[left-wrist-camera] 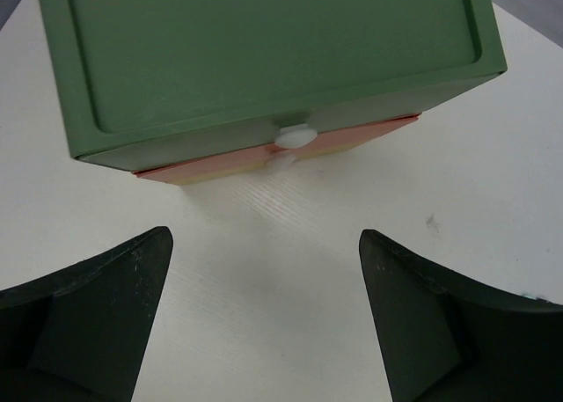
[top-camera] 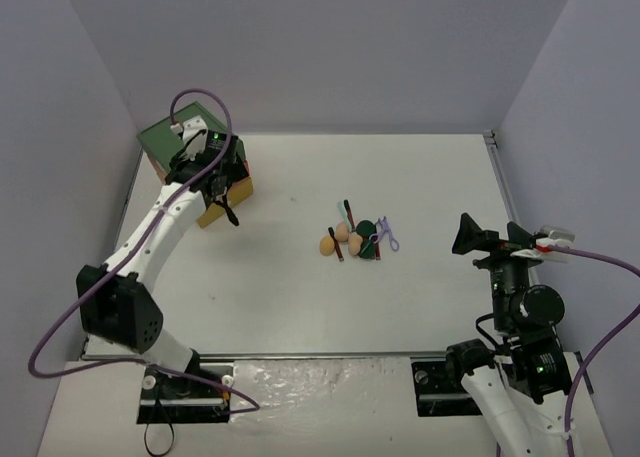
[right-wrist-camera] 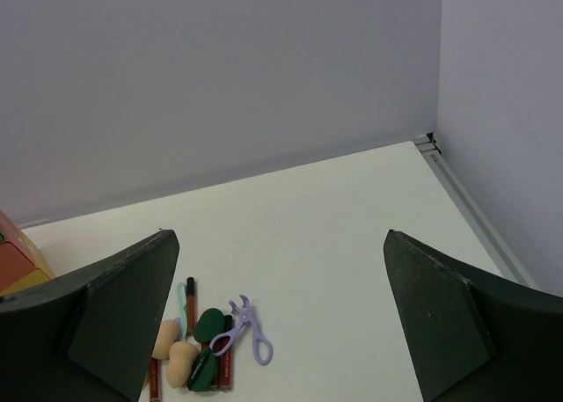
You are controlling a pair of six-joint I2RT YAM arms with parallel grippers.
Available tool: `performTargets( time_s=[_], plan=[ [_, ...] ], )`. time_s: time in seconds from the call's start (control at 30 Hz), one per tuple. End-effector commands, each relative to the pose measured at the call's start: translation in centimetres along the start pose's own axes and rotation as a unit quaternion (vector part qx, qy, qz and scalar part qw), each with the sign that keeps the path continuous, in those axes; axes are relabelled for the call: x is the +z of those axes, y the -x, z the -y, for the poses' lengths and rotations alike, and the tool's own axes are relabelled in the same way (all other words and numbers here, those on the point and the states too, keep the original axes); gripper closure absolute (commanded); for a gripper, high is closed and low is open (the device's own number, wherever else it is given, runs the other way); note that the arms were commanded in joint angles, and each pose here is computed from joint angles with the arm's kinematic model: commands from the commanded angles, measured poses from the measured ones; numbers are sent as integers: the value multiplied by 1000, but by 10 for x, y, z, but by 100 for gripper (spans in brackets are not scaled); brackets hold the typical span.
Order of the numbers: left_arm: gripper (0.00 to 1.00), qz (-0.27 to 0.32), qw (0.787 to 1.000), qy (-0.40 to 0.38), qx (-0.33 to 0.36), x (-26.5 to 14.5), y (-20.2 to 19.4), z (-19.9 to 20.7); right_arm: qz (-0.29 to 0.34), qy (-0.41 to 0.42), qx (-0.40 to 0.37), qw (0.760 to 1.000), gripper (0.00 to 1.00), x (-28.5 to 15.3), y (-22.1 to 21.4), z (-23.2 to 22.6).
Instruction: Organize the makeup
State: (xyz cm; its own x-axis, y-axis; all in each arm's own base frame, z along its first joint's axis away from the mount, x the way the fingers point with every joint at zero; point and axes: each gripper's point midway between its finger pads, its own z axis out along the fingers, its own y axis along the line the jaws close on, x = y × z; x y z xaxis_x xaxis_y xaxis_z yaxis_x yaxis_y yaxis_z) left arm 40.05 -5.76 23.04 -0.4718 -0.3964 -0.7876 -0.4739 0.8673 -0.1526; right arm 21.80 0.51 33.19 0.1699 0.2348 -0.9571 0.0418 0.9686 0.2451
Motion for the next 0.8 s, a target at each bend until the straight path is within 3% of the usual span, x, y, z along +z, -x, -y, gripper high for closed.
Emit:
performTargets(
  time_s=[0.0, 0.2, 0.77],
  plan=[
    [17, 55, 997, 28, -38, 0, 36, 10, 53, 5, 24, 998, 0, -1, 25, -4],
    [28, 67, 996, 47, -41, 14, 39, 13, 61, 11, 26, 998, 0, -4, 26, -5],
    [45, 61, 995, 72, -41, 40, 35, 25, 75, 22, 29, 997, 0, -11, 28, -6]
  ],
)
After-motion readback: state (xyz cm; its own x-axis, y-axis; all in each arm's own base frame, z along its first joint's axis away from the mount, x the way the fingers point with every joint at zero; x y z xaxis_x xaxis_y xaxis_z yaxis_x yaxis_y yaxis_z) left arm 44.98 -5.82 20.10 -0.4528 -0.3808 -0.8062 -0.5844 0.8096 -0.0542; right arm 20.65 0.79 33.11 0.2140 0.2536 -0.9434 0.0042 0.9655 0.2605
